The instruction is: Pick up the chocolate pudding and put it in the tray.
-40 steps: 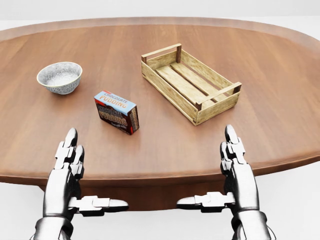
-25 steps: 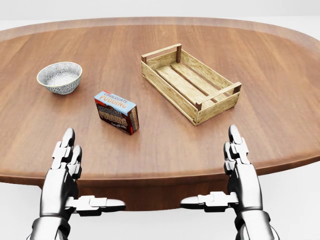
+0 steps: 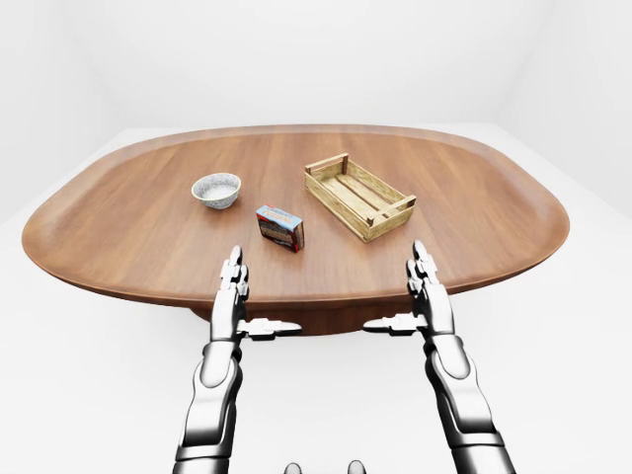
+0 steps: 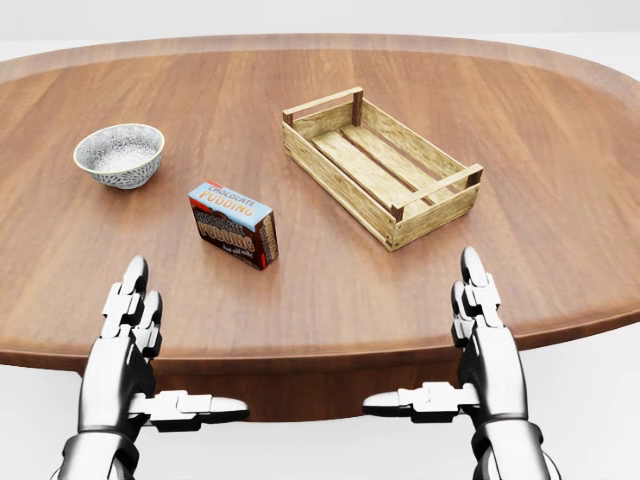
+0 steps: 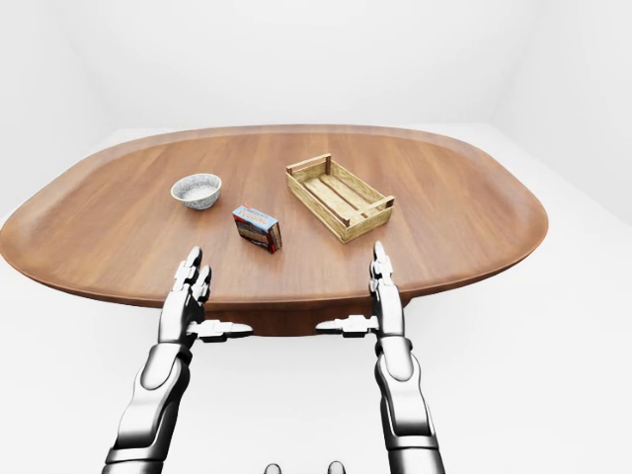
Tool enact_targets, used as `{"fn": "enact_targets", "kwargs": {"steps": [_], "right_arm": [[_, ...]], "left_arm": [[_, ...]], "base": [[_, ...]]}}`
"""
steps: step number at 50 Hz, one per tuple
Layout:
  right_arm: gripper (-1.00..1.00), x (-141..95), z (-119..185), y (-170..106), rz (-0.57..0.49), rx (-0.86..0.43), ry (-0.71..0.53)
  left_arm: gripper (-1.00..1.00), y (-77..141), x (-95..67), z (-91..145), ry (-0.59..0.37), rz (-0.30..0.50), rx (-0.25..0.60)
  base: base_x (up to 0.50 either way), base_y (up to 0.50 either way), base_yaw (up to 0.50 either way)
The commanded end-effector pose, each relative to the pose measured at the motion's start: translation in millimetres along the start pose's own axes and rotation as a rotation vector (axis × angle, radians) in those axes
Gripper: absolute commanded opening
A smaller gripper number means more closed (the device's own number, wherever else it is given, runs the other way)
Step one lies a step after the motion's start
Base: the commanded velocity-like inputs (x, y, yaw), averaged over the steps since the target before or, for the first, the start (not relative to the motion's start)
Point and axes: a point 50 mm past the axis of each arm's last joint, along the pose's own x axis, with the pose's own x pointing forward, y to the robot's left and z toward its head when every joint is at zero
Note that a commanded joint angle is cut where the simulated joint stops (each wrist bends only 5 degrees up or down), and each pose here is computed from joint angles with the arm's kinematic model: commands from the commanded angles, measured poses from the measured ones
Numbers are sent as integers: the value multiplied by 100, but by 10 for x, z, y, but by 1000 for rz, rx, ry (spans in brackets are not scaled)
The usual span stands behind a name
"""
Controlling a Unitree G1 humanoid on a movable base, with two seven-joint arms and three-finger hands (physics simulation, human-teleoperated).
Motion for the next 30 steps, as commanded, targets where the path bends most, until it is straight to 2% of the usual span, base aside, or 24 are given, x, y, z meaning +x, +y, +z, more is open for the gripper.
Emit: {"fn": "enact_targets", "kwargs": {"steps": [1,4,5,7,30], "right_arm": [[100,-1,14,4,0,-12,-6],[100,-1,17,2,1,-12,-6],[100,-2,-95,8,2,-12,16],[100,-6,12,3,2,-13,-6],[100,-11,8,7,5,-22,-2]], "left_arm": [[100,3,1,-2,1,0,0],[100,1,0,4,0,0,0],[100,-1,-1,6,0,0,0],[100,2,-3,4,0,0,0],[100,-4,-9,5,-3,-3,2]], "base": [[0,0,0],[0,0,0],[0,0,0],[0,15,0],[0,24,0]]}}
